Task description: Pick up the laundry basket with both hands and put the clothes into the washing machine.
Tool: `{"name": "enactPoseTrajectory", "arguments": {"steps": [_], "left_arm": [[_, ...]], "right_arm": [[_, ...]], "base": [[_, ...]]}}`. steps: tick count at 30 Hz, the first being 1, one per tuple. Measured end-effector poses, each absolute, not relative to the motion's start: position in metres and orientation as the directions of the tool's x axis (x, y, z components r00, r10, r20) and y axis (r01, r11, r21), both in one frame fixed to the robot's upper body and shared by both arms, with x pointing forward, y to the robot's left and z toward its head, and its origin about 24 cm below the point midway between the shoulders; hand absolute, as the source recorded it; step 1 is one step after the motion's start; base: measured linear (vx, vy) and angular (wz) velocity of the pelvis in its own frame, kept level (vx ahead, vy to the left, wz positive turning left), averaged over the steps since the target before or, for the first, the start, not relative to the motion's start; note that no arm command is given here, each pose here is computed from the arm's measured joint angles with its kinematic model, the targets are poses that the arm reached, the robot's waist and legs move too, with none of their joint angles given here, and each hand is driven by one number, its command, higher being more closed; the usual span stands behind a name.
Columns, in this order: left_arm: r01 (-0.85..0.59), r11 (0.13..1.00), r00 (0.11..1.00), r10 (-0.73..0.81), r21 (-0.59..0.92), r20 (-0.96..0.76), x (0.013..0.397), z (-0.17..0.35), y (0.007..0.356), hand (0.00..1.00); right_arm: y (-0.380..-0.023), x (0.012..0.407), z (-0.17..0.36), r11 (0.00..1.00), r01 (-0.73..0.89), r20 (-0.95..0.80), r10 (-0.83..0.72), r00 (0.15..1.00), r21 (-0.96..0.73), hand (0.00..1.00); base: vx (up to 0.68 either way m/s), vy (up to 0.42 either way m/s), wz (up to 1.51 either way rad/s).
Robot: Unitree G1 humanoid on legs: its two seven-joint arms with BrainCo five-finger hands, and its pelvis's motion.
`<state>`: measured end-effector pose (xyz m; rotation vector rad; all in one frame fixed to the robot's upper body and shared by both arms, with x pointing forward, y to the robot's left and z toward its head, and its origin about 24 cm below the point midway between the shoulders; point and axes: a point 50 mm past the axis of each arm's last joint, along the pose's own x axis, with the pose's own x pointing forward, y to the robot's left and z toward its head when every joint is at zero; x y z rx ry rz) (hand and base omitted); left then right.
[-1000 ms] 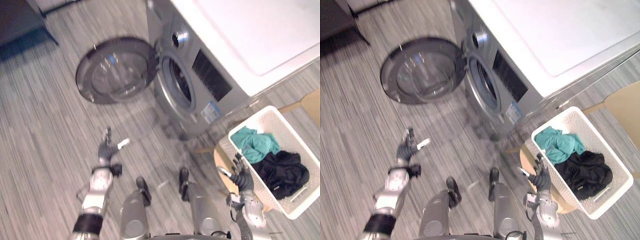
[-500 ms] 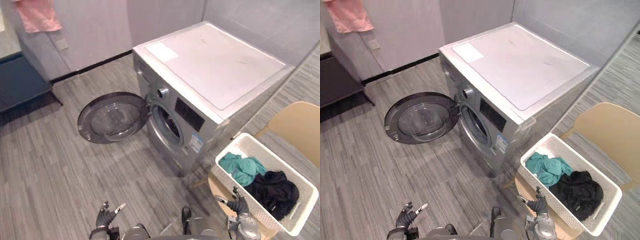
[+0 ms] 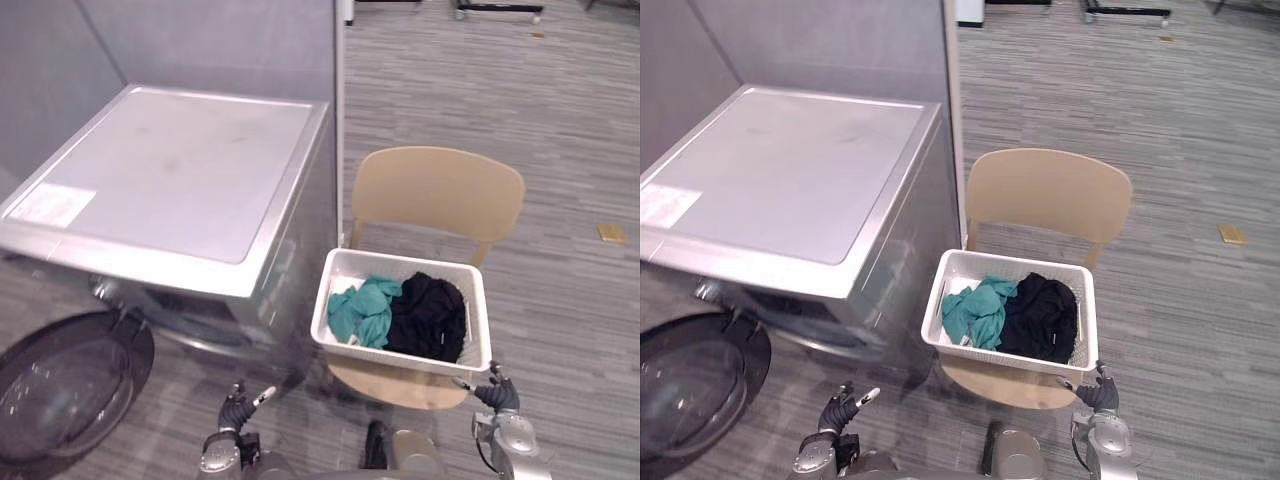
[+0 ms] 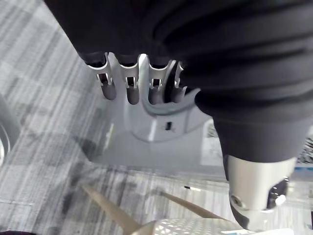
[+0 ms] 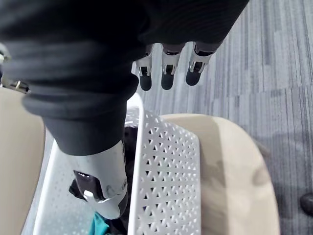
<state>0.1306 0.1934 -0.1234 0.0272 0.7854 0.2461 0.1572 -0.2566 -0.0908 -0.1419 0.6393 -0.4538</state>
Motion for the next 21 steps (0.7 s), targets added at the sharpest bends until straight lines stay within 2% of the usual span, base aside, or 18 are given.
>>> {"name": "enactPoseTrajectory", "arguments": {"steps": [5,8,12,19,21], "left_arm": [[-0.230,0.965,0.659,0.251,0.129,-0.709,0.124,-0.126,0.194,0.00],[-0.260,0.953,0.636,0.291,0.157,-0.714,0.121,-0.126,0.202,0.00],[-0.261,0.946,0.598,0.315,0.192,-0.738,0.109,-0.130,0.207,0.00],[-0.250,0.944,0.540,0.320,0.215,-0.779,0.092,-0.138,0.209,0.00],[-0.253,0.941,0.525,0.328,0.224,-0.786,0.087,-0.140,0.210,0.00]], "right_arm": [[-0.251,0.162,-0.092,0.886,0.397,-0.542,-0.462,0.702,-0.240,0.00],[-0.253,0.145,-0.097,0.869,0.429,-0.565,-0.489,0.664,-0.248,0.00],[-0.253,0.141,-0.099,0.856,0.453,-0.571,-0.508,0.645,-0.250,0.00],[-0.255,0.144,-0.094,0.846,0.468,-0.550,-0.525,0.649,-0.256,0.00],[-0.258,0.149,-0.080,0.843,0.469,-0.487,-0.535,0.690,-0.262,0.00]], "base": [[0.22,0.188,-1.09],[0.13,0.207,-0.26],[0.06,0.118,-0.16],[-0.03,0.005,-0.02],[-0.10,-0.010,-0.03]]}}
